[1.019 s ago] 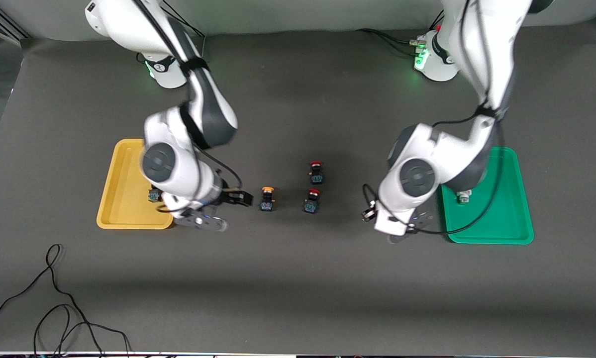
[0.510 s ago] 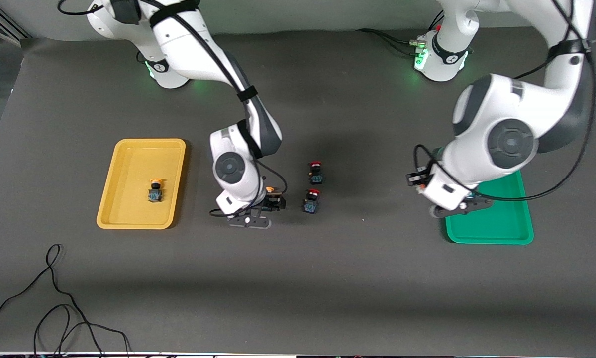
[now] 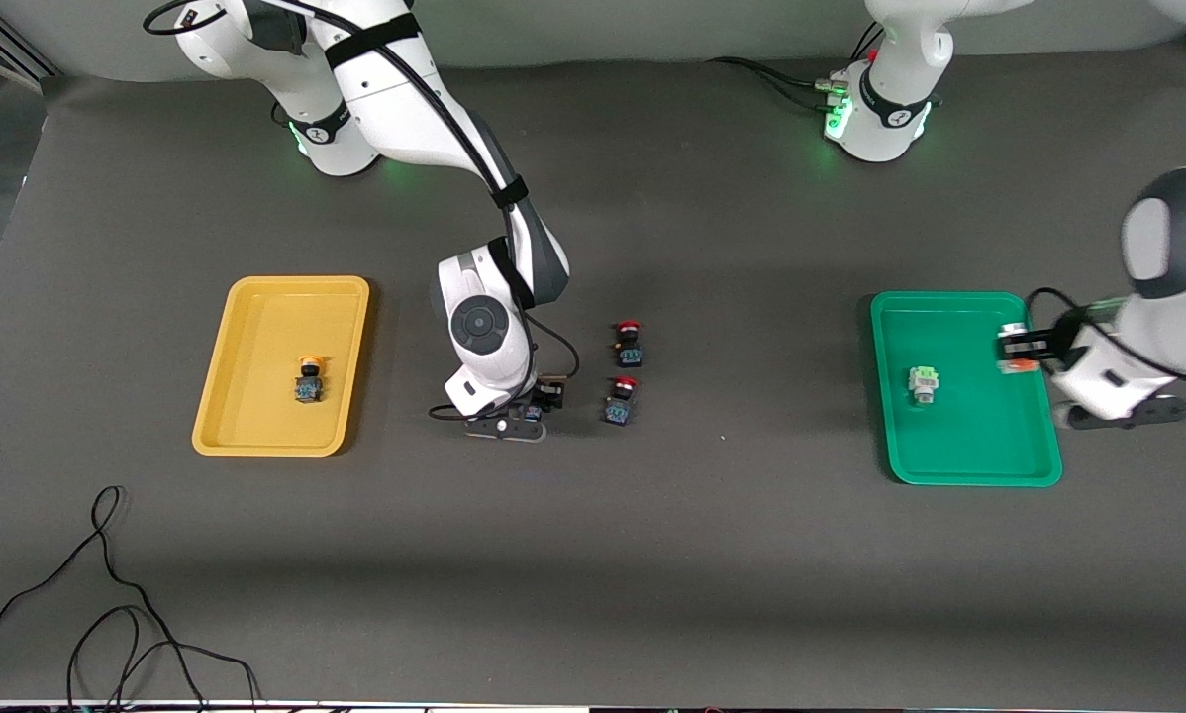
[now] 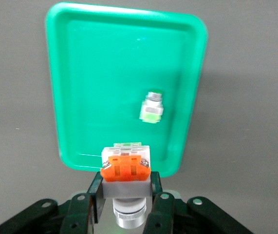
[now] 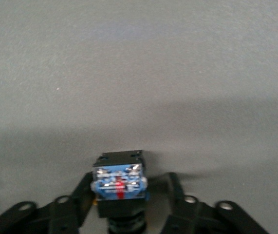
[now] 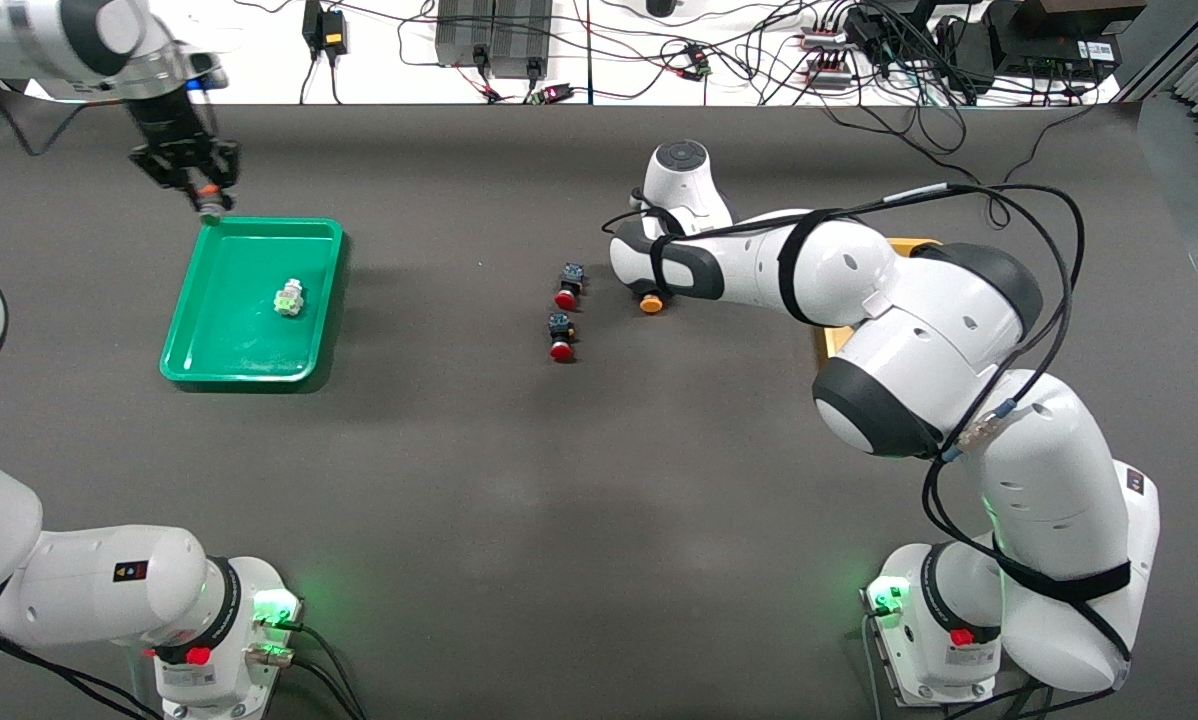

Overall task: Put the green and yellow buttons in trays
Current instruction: 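Carry the green button to the green tray while the right gripper grasps a yellow button, then release the green button in the tray while the right gripper drops the yellow button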

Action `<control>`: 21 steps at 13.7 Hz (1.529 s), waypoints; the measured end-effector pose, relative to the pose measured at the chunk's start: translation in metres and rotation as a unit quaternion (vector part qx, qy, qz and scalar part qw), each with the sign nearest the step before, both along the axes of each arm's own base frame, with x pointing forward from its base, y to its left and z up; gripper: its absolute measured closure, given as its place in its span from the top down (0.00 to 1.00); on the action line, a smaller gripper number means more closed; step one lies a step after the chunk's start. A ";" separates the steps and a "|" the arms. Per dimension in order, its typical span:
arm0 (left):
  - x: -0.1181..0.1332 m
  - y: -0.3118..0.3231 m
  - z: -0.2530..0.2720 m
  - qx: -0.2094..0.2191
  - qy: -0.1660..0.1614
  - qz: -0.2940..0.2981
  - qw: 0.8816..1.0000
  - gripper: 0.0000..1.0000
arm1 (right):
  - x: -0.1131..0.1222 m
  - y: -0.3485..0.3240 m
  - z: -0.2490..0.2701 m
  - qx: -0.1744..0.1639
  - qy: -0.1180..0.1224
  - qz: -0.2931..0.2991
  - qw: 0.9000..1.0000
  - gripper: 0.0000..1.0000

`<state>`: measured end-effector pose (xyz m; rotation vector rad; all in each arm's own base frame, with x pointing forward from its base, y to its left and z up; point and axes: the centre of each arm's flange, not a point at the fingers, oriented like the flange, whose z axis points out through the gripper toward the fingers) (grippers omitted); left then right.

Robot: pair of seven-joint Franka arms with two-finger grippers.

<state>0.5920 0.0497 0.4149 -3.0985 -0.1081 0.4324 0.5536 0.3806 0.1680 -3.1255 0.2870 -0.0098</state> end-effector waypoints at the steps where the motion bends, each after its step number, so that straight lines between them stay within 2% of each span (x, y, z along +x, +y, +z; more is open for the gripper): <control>1: -0.002 0.025 -0.003 -0.005 -0.005 -0.006 1.000 0.41 | 0.001 0.000 0.003 0.002 -0.003 -0.010 1.000 0.48; 2: -0.005 0.048 -0.008 -0.010 -0.012 -0.007 1.000 0.41 | 0.003 0.001 0.007 0.004 -0.007 -0.015 1.000 0.42; 4: -0.011 0.074 -0.034 -0.011 -0.033 -0.003 0.999 0.41 | 0.011 -0.003 0.026 0.013 -0.015 -0.022 1.000 0.42; 5: -0.015 0.076 -0.057 -0.009 -0.045 -0.002 0.999 0.41 | 0.017 -0.010 0.043 0.016 -0.011 -0.029 0.999 0.42; 7: -0.028 0.068 -0.110 -0.009 -0.067 -0.008 0.998 0.41 | 0.032 -0.039 0.095 0.018 0.016 -0.047 0.999 0.42; 10: -0.053 0.061 -0.190 -0.013 -0.080 -0.011 0.997 0.41 | 0.044 -0.124 0.194 0.030 0.079 -0.026 0.996 0.42; 11: -0.058 0.063 -0.207 -0.013 -0.076 -0.012 0.997 0.41 | 0.046 -0.163 0.222 0.032 0.092 -0.009 0.995 0.42; 13: -0.061 0.067 -0.216 -0.011 -0.070 -0.018 0.997 0.41 | 0.047 -0.234 0.258 0.028 0.105 0.028 0.994 0.42; 14: -0.060 0.068 -0.215 -0.008 -0.069 -0.025 0.997 0.48 | 0.047 -0.265 0.265 0.024 0.108 0.050 0.993 0.42; 16: -0.052 0.071 -0.205 -0.007 -0.060 -0.033 0.998 0.71 | 0.044 -0.327 0.259 0.021 0.113 0.093 0.989 0.42; 18: -0.035 0.076 -0.176 -0.008 -0.037 -0.039 0.998 0.93 | 0.040 -0.381 0.239 0.019 0.101 0.125 0.987 0.42; 19: -0.023 0.080 -0.153 -0.008 -0.026 -0.039 0.999 1.00 | 0.036 -0.401 0.222 0.015 0.091 0.136 0.986 0.42; 21: -0.004 0.084 -0.093 -0.008 -0.008 -0.041 0.999 1.00 | 0.026 -0.429 0.185 -0.003 0.071 0.156 0.985 0.42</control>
